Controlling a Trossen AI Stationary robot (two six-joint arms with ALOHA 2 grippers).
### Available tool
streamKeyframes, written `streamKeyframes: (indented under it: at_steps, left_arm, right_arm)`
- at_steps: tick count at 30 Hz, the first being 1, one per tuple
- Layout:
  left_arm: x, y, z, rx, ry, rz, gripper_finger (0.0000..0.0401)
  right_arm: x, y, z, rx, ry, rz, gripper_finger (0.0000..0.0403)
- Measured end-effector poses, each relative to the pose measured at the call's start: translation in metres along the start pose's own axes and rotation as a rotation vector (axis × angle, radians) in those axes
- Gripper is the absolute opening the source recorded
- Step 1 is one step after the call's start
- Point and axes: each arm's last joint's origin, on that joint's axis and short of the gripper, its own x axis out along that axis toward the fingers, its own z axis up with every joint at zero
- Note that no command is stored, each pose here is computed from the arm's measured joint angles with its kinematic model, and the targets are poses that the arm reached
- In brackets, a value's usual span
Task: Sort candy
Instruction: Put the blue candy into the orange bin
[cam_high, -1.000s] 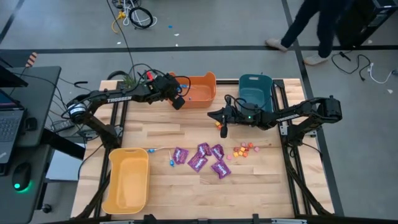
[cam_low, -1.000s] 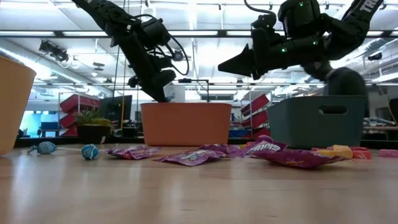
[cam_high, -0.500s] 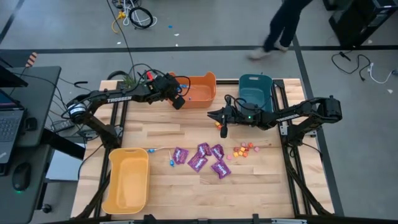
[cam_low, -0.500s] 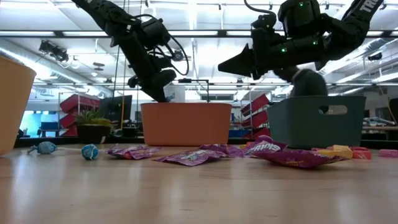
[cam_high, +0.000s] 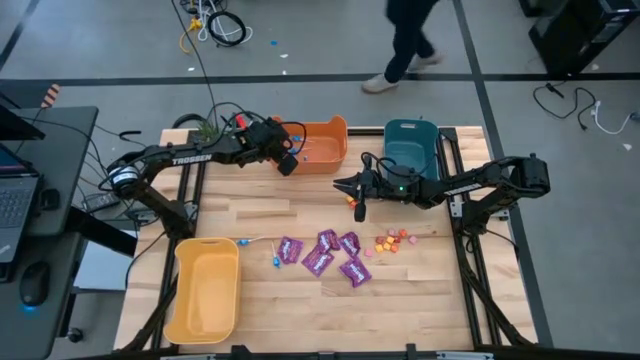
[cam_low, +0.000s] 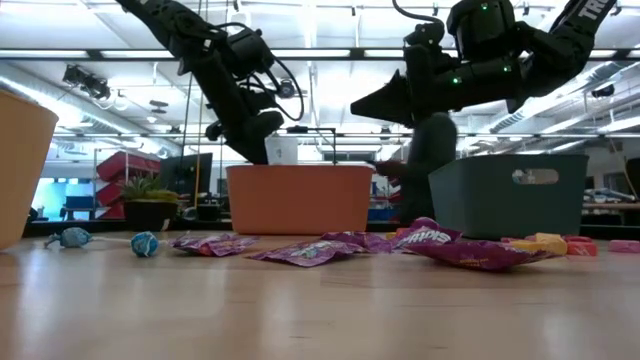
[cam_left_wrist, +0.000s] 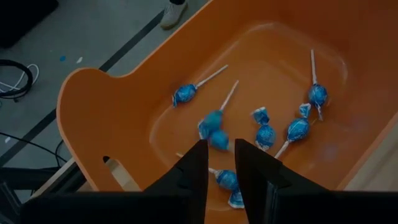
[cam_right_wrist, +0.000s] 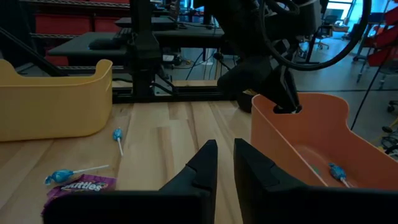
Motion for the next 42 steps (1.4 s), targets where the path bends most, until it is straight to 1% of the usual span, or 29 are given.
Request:
streamKeyframes:
  at_steps: [5, 9, 11, 15, 19, 21, 24, 29, 31, 34, 36, 38, 42]
  left_arm:
    - [-0.011, -0.007, 0.012, 0.020, 0.000, -0.029, 0.0083]
    - [-0.032, -0.014, 0.025, 0.062, 0.031, -0.050, 0.0083]
    - [-0.048, -0.018, 0.033, 0.095, 0.013, -0.070, 0.0083]
    - [-0.086, -0.026, 0.047, 0.142, -0.073, -0.106, 0.0083]
    - [-0.129, -0.028, 0.049, 0.175, -0.121, -0.159, 0.0083]
    - [-0.146, -0.030, 0.043, 0.181, -0.104, -0.190, 0.0083]
    - [-0.165, -0.037, 0.028, 0.207, -0.032, -0.283, 0.0083]
    - [-0.182, -0.061, 0.002, 0.251, 0.139, -0.438, 0.0083]
    - [-0.187, -0.073, -0.006, 0.266, 0.186, -0.499, 0.0083]
    - [-0.195, -0.088, -0.020, 0.322, 0.250, -0.571, 0.0083]
    - [-0.198, -0.097, -0.029, 0.340, 0.272, -0.596, 0.0083]
    - [-0.199, -0.103, -0.040, 0.344, 0.300, -0.598, 0.0083]
    - [-0.187, -0.115, -0.061, 0.312, 0.332, -0.574, 0.0083]
  right_arm:
    - [0.000, 0.000, 0.000, 0.000, -0.003, 0.000, 0.0043]
    - [0.000, 0.000, 0.001, -0.001, -0.008, -0.001, 0.0043]
    - [0.000, 0.000, 0.001, -0.002, -0.008, -0.001, 0.0043]
    - [0.000, 0.000, 0.002, -0.008, -0.025, -0.002, 0.0045]
    - [0.000, 0.000, 0.006, -0.009, -0.058, -0.003, 0.0045]
    - [0.000, 0.000, 0.006, -0.010, -0.060, -0.001, 0.0044]
    - [0.000, 0.002, 0.006, -0.010, -0.060, 0.005, 0.0044]
    - [0.000, 0.004, 0.006, -0.011, -0.061, 0.013, 0.0045]
    - [0.000, 0.004, 0.006, -0.010, -0.061, 0.014, 0.0044]
    - [0.000, 0.004, 0.006, -0.008, -0.061, 0.017, 0.0044]
    - [0.000, 0.005, 0.006, -0.008, -0.060, 0.021, 0.0045]
    - [0.000, 0.005, 0.006, -0.008, -0.060, 0.021, 0.0046]
    - [0.000, 0.005, 0.006, -0.009, -0.061, 0.022, 0.0046]
